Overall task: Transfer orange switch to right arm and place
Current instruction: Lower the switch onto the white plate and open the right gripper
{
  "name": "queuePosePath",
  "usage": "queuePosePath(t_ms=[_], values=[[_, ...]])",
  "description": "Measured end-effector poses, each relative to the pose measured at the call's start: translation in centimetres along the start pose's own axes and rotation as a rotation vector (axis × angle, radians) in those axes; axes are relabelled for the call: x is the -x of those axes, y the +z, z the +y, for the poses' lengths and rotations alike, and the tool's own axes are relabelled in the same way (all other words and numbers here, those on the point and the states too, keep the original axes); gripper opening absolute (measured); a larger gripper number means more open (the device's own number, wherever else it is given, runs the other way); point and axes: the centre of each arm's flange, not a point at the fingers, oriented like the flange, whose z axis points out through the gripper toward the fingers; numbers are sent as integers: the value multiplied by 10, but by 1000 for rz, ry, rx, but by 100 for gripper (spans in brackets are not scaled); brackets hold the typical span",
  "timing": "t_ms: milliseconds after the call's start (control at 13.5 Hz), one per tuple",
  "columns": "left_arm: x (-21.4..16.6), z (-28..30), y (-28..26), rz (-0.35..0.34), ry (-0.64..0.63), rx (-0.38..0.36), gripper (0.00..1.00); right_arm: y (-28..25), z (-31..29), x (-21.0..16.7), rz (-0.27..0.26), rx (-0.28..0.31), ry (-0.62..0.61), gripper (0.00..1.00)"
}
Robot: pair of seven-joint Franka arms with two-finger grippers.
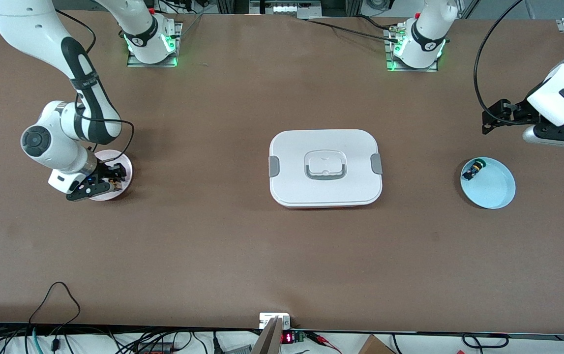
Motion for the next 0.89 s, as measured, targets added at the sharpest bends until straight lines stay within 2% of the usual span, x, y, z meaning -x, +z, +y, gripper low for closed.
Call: queuePosePath(t_ms=[74, 148, 370, 444, 740, 887], values=[[0, 0, 0, 0, 0, 0, 100, -30, -2, -6, 13, -8, -11, 92], [0, 0, 0, -1, 0, 0, 100, -64, -7, -14, 26, -18, -26, 99], [1, 7, 1, -16, 12, 1, 100, -165, -19, -28, 105, -19, -60, 100], [2, 8, 1, -18, 13, 1, 100, -187, -21, -24, 107, -25, -63, 100], [2, 6, 1, -20, 10, 1, 100, -270, -32, -17, 50, -66, -23, 100], [2, 5, 1, -20, 8, 1, 100, -303, -34, -18, 47, -70, -16, 100]])
